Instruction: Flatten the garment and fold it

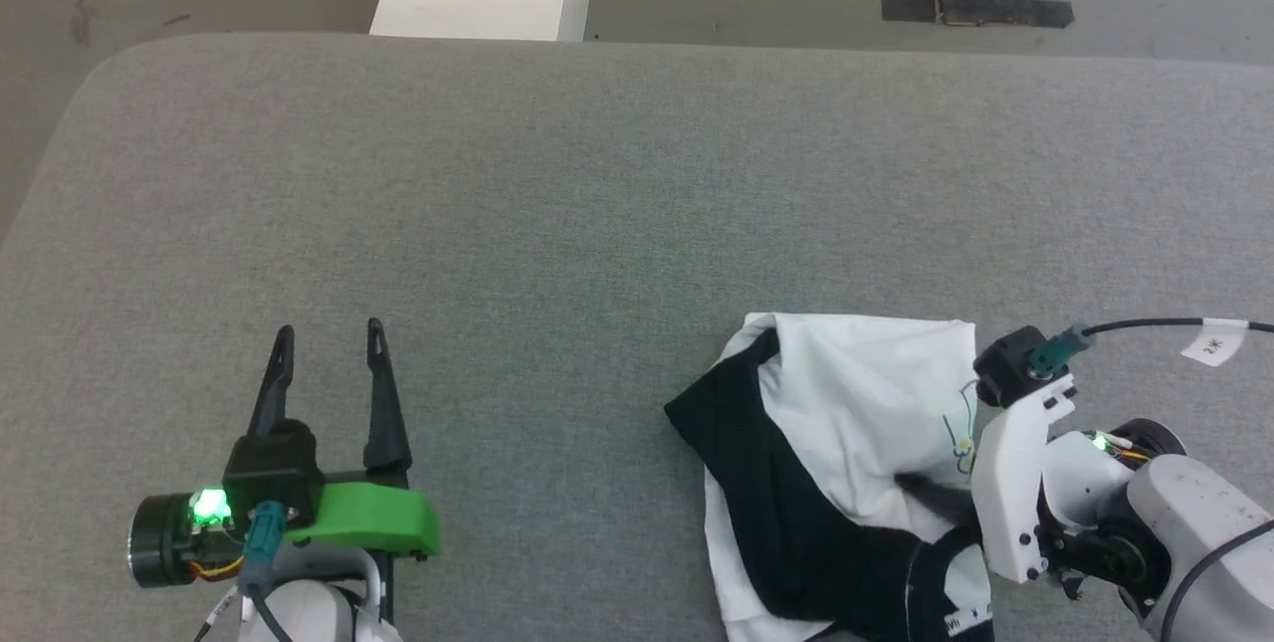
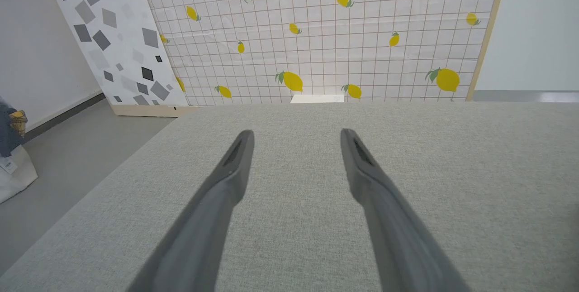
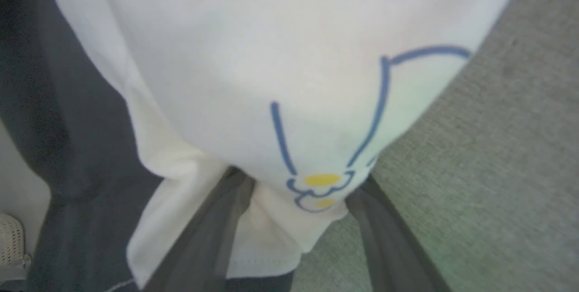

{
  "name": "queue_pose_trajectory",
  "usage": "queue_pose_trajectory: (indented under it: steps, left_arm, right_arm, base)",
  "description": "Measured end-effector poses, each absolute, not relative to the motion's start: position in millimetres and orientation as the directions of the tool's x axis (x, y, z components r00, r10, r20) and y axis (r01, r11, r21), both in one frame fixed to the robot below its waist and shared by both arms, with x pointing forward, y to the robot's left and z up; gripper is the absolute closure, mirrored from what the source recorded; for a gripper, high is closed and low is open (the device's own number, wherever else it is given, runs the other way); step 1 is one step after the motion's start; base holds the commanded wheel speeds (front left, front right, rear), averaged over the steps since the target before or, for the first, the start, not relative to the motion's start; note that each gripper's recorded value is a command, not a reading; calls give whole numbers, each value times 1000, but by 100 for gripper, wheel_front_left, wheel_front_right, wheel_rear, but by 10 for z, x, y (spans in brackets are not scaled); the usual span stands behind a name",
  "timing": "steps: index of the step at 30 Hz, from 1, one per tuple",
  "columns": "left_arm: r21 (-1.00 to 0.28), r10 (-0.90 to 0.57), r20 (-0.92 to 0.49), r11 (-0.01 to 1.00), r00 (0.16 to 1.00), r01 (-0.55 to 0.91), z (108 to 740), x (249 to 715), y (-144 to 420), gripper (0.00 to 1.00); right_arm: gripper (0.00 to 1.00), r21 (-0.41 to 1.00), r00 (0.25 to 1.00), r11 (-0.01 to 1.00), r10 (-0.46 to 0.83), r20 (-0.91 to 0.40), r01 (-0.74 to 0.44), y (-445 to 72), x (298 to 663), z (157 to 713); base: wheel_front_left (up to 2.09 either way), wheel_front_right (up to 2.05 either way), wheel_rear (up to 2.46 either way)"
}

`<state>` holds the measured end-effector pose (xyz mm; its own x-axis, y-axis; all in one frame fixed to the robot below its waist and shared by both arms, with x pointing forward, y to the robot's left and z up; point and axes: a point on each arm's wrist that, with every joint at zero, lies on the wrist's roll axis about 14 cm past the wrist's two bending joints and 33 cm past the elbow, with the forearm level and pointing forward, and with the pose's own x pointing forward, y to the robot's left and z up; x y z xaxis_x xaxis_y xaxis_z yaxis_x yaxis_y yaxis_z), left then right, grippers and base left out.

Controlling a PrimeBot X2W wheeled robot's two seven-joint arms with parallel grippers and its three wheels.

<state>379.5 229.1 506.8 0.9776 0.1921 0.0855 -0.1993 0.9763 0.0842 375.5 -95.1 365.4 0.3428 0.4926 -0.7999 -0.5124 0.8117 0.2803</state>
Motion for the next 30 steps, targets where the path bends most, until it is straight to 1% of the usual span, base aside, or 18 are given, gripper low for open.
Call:
queue_pose_trajectory:
  steps: [5, 10, 13, 16, 20, 24, 26, 28, 30]
  left_arm:
    - [81, 181, 84, 979, 980, -188, 5058, 3817, 2266, 0]
    - [71, 145, 102, 986, 984, -152, 5106, 3901, 2143, 0]
    - [66, 114, 112, 990, 987, -122, 5127, 3984, 2043, 0]
    - [66, 71, 123, 995, 990, -80, 5144, 4101, 1908, 0]
    - [71, 14, 132, 997, 991, -24, 5136, 4288, 1734, 0]
    - [83, -44, 136, 996, 990, 33, 5084, 4513, 1556, 0]
    - [88, -68, 132, 994, 989, 56, 5032, 4618, 1484, 0]
    - [88, -88, 127, 993, 988, 77, 4968, 4718, 1418, 0]
    - [89, -104, 117, 992, 988, 94, 4889, 4797, 1369, 0]
  right_arm:
    - [100, 265, 410, 807, 515, -753, -528, -1001, 3797, 3789]
    - [100, 198, 476, 788, 528, -703, -583, -1115, 3798, 4097]
    - [100, 124, 524, 791, 505, -686, -599, -1298, 3842, 4310]
    - [100, 55, 579, 815, 455, -676, -577, -1562, 3901, 4476]
    - [100, -109, 643, 840, 316, -698, -531, -2092, 3945, 4573]
    - [100, -274, 697, 854, 136, -704, -443, -2735, 4068, 4613]
    - [100, -319, 704, 867, 50, -708, -383, -3049, 4117, 4581]
    - [100, -342, 693, 882, -24, -721, -325, -3327, 4135, 4504]
    - [100, -385, 677, 875, -93, -730, -295, -3566, 4149, 4433]
  base:
    - [0, 0, 0]
    - [0, 0, 0]
    - [0, 0, 0]
    - [0, 0, 0]
    - [0, 0, 0]
    - [0, 0, 0]
    - [0, 0, 0]
    - [0, 0, 0]
    - [0, 0, 0]
